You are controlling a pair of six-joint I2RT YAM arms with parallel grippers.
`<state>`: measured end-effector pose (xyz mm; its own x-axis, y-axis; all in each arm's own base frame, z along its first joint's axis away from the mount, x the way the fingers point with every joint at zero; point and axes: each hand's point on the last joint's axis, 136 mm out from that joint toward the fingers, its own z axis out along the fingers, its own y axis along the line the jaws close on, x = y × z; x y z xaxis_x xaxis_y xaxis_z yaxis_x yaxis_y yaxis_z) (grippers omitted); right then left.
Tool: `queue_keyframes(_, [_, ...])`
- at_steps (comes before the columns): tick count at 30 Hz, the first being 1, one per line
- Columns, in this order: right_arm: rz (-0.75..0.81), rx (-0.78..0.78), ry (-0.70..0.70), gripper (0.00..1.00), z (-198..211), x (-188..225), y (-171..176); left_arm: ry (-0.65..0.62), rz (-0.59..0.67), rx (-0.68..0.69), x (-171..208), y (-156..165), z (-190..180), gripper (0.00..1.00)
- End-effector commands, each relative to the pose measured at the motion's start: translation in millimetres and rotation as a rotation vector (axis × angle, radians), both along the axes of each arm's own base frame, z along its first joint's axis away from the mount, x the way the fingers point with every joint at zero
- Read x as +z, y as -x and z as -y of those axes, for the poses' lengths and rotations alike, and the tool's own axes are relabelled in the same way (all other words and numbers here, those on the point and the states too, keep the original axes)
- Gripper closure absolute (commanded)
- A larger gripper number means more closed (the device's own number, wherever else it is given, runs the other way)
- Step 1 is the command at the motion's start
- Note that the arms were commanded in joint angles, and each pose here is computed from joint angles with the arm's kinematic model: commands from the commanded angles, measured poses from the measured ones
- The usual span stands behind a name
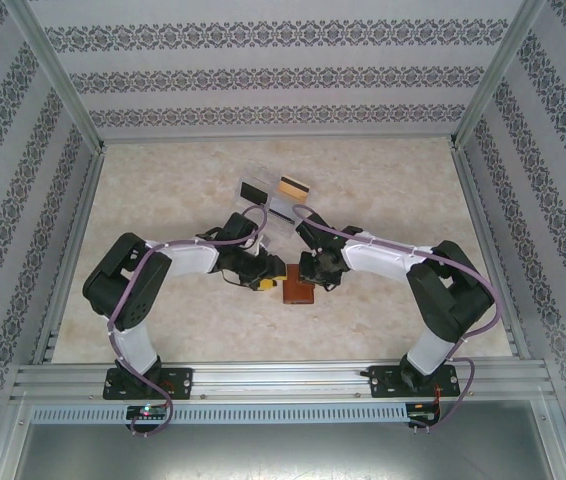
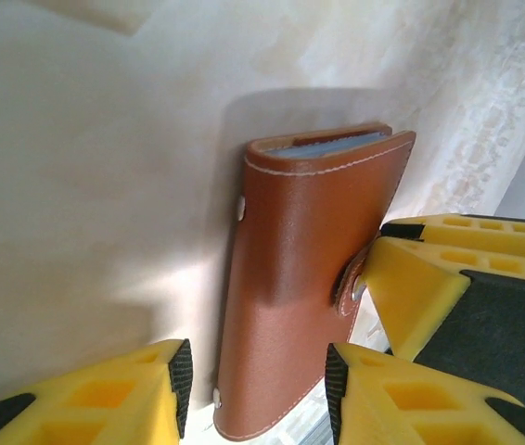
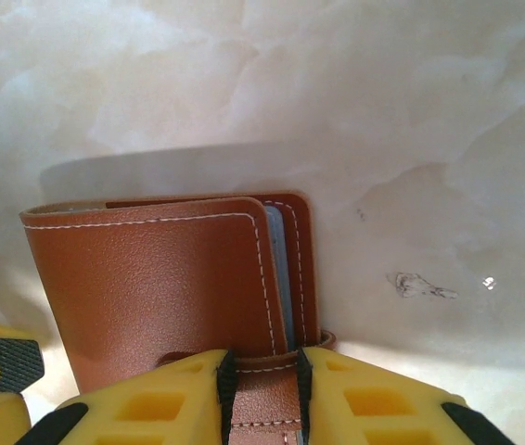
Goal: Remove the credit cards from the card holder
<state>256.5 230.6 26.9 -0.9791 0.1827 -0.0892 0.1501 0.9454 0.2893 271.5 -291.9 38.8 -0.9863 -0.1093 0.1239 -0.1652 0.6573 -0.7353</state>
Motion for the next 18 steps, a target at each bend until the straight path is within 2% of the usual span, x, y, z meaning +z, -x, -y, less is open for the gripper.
queue_keyframes(1, [-0.041,-0.013,-0.026,0.71,-5,-19,5,0.022,-0.004,-0.004,-2,-4,8,0.56])
queue_keyframes(5, [-0.045,-0.02,-0.045,0.72,-9,-21,5,0.036,-0.018,0.002,-7,-4,10,0.56])
queue_keyframes(18, [-0.035,-0.048,-0.111,0.72,-14,-19,5,0.176,0.062,-0.023,13,-14,27,0.58])
